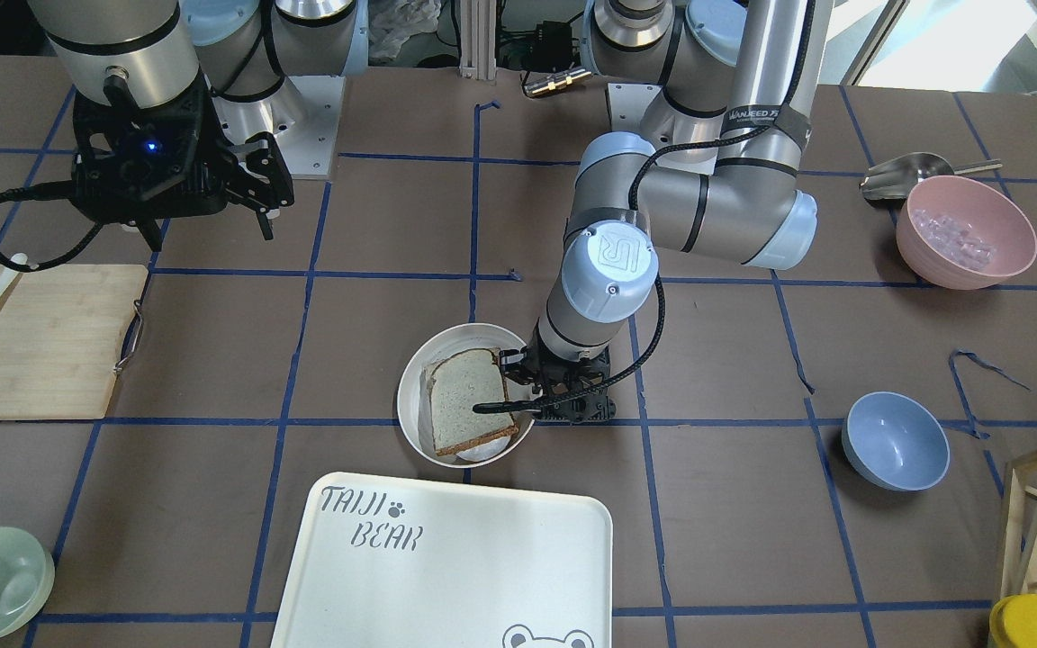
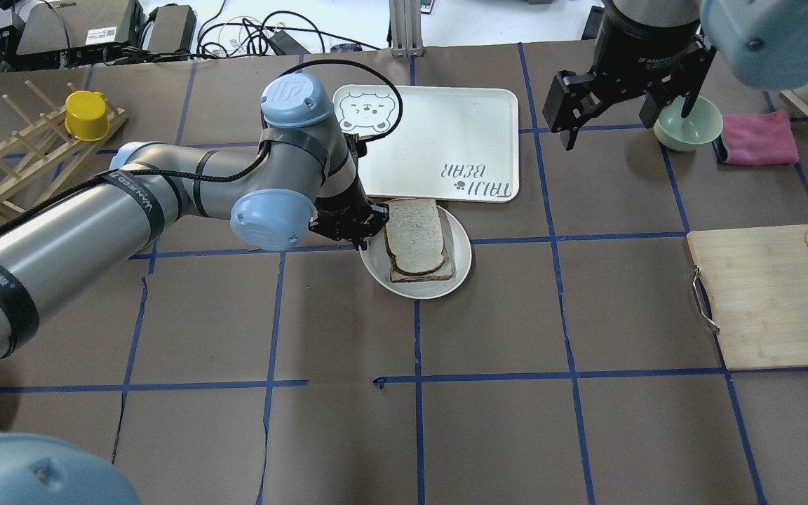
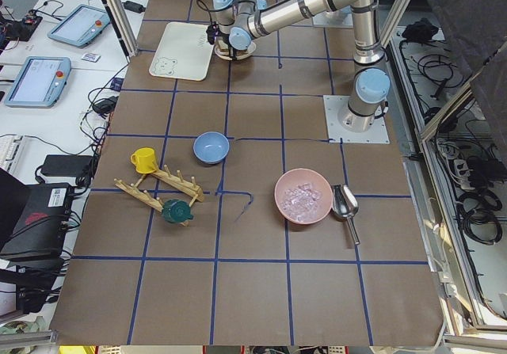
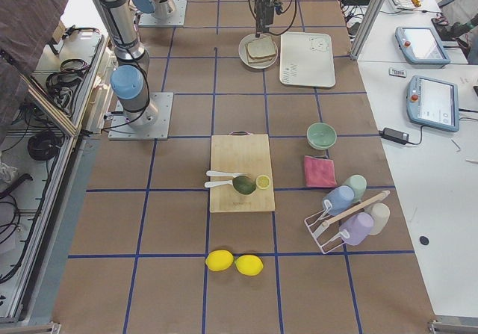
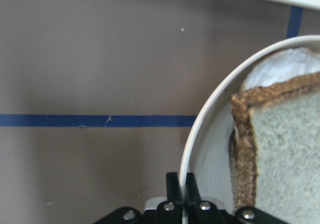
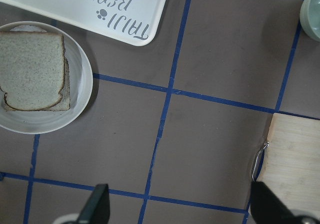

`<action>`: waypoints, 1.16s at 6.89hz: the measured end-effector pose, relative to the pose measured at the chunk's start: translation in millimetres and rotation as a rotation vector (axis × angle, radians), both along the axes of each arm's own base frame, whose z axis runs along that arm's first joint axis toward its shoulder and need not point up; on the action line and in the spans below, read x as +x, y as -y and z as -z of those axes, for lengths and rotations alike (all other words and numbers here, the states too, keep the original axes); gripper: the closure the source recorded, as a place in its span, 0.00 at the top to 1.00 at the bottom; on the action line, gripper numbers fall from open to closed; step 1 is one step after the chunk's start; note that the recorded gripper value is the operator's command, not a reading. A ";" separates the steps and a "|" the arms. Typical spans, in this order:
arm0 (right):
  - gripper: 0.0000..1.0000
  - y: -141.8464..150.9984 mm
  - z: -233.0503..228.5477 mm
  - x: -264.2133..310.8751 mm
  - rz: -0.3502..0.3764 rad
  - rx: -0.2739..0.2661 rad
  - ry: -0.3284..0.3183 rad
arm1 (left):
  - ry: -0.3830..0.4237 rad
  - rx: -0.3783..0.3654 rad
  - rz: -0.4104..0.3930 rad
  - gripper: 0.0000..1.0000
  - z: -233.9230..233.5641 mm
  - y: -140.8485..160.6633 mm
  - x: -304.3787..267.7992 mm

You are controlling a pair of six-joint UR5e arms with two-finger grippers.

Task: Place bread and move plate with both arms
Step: 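Slide the plate farther from the robot onto the bear tray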

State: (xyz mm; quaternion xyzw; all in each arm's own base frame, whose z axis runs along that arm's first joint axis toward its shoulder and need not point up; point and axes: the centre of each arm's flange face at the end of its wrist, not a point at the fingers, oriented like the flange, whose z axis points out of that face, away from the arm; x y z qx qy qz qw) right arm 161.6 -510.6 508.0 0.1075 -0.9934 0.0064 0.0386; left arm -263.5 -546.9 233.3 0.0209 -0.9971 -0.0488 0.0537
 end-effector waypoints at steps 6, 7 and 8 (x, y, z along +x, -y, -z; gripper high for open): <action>1.00 -0.3 0.1 0.6 -0.001 0.001 0.000 | -0.098 -0.075 0.015 0.00 -60.1 60.5 29.0; 1.00 -0.3 0.1 0.6 -0.001 0.001 -0.001 | -0.114 -0.093 0.046 0.00 -67.1 78.7 29.2; 1.00 -0.3 0.1 0.7 -0.001 0.001 0.000 | -0.123 -0.107 0.085 0.00 -63.9 96.4 27.9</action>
